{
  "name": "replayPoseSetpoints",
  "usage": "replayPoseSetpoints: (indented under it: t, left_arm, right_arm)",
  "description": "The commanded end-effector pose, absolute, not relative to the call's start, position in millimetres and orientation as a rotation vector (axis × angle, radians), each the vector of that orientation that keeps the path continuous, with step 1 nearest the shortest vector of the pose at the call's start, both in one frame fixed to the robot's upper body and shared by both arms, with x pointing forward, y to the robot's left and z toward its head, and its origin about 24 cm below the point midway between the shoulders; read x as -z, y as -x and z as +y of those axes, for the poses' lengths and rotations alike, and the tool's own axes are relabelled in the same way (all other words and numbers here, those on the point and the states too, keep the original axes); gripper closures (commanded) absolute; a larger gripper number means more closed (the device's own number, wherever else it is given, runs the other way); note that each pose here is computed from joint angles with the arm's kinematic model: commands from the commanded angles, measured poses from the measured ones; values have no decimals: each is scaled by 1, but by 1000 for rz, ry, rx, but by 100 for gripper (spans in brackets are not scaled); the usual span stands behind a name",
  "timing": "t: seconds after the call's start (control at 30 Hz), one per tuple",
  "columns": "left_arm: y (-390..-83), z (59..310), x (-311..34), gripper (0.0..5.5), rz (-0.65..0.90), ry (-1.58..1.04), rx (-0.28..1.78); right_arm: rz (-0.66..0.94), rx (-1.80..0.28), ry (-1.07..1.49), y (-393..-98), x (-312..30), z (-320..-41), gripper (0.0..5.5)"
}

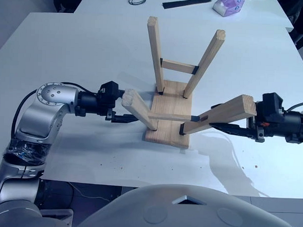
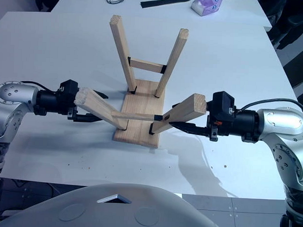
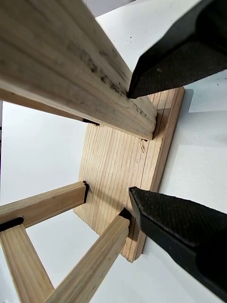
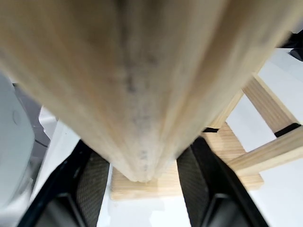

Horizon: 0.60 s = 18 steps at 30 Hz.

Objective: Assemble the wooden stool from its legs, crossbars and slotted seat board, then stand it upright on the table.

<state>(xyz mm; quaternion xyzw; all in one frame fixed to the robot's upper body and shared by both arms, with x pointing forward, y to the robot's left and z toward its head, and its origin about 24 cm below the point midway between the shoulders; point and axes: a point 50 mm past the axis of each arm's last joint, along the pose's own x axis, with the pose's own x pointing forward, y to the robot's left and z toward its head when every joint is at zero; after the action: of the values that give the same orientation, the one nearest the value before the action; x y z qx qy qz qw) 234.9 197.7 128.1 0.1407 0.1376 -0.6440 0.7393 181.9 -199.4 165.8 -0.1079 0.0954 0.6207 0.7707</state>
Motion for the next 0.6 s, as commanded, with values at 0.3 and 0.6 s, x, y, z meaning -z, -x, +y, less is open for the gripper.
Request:
replayPoseSetpoints:
  t: [0.3, 0.6]
  left_arm:
    - [-236, 187, -131, 202, 273, -319, 1456]
    - [-234, 178, -133, 202, 248, -307, 1497]
  right_arm:
    - [228, -1386, 298, -188, -158, -192, 348]
    - [253, -1398, 274, -194, -147, -189, 348]
